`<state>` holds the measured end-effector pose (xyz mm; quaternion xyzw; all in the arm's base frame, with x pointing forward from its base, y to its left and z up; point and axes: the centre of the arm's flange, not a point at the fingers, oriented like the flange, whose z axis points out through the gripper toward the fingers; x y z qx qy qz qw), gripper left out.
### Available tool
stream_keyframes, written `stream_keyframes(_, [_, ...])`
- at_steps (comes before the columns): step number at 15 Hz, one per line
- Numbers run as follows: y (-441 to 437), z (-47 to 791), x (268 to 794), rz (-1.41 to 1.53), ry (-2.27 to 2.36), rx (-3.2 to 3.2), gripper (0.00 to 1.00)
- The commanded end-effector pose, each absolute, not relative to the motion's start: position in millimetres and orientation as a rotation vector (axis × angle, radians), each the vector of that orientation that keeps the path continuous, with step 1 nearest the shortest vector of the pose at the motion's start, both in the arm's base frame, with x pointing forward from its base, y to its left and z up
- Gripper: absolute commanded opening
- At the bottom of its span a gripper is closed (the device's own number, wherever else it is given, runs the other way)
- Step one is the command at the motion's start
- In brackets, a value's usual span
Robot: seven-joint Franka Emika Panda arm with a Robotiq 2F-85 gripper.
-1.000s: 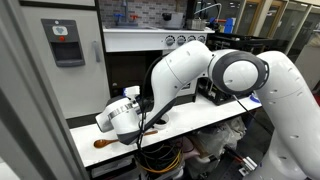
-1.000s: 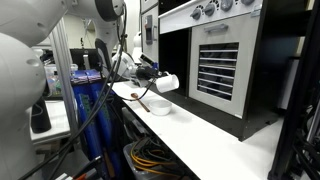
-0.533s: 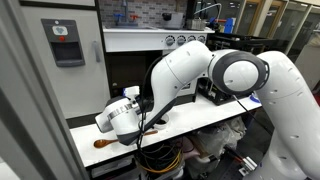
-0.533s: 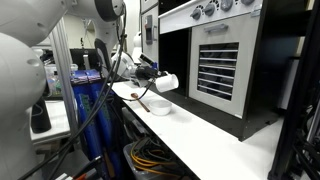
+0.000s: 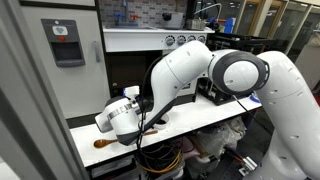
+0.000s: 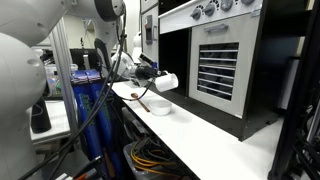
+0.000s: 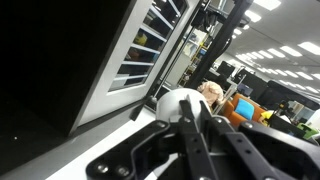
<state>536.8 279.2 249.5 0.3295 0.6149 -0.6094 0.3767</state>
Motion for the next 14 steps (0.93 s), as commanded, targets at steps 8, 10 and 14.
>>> stream_keyframes(8, [266.1, 311.6, 546.1, -1.473, 1.560, 1.143, 0.02])
stream_keyframes(10, [261.4, 327.7, 542.0, -1.425, 1.566, 1.270, 0.02])
stream_keyframes(14, [252.8, 364.2, 527.9, -1.307, 1.549, 1.509, 0.02])
